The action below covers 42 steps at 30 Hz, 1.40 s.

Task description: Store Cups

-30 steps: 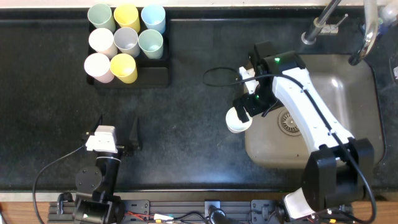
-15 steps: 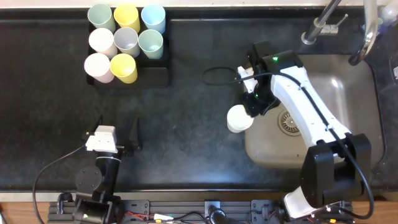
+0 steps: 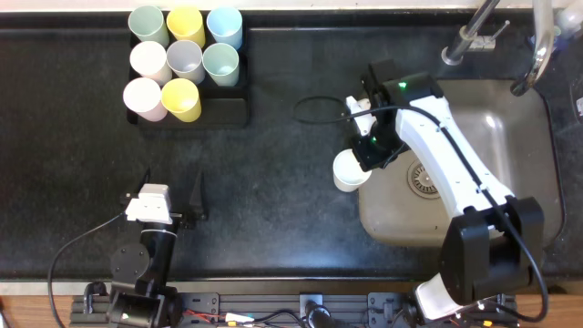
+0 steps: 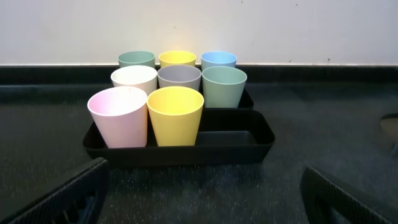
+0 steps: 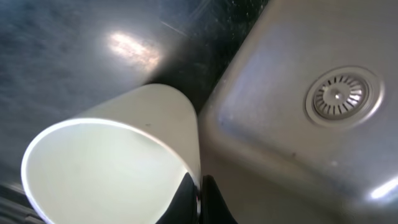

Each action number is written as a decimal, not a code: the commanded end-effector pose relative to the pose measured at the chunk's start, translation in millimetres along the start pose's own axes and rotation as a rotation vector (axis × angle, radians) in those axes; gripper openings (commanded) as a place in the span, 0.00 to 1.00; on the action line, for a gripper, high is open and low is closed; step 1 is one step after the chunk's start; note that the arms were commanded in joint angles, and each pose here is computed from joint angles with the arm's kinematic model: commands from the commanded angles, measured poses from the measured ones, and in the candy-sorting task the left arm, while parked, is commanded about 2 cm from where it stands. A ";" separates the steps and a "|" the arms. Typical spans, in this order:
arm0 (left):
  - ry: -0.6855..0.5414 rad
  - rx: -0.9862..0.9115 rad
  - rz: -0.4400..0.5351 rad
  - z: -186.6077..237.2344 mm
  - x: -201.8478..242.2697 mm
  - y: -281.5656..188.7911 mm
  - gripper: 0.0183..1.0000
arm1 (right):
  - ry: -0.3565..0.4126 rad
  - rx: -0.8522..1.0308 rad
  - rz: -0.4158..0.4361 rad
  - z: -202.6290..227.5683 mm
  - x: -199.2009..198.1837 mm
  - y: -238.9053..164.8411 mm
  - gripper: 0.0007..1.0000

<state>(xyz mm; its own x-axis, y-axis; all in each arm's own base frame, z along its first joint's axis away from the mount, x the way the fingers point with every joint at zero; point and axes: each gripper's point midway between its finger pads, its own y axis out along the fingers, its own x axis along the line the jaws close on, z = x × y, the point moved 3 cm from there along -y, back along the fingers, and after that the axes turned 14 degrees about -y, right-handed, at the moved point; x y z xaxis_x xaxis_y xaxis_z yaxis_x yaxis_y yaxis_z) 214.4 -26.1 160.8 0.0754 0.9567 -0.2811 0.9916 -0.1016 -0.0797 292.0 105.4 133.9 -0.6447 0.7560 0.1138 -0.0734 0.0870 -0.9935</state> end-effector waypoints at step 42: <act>-0.007 -0.001 0.016 1.9 -1.9 -0.1 1.00 | -0.184 -0.465 0.137 -241.6 123.1 -74.3 0.04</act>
<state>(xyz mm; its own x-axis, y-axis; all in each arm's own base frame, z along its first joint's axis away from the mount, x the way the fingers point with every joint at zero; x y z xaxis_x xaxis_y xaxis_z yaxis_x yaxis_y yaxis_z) 214.4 -26.1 160.7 0.0754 0.9567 -0.2811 0.9916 -0.1016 -0.0797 401.8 340.7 222.4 -0.7506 0.6549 -0.0878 0.3479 0.2787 -0.8952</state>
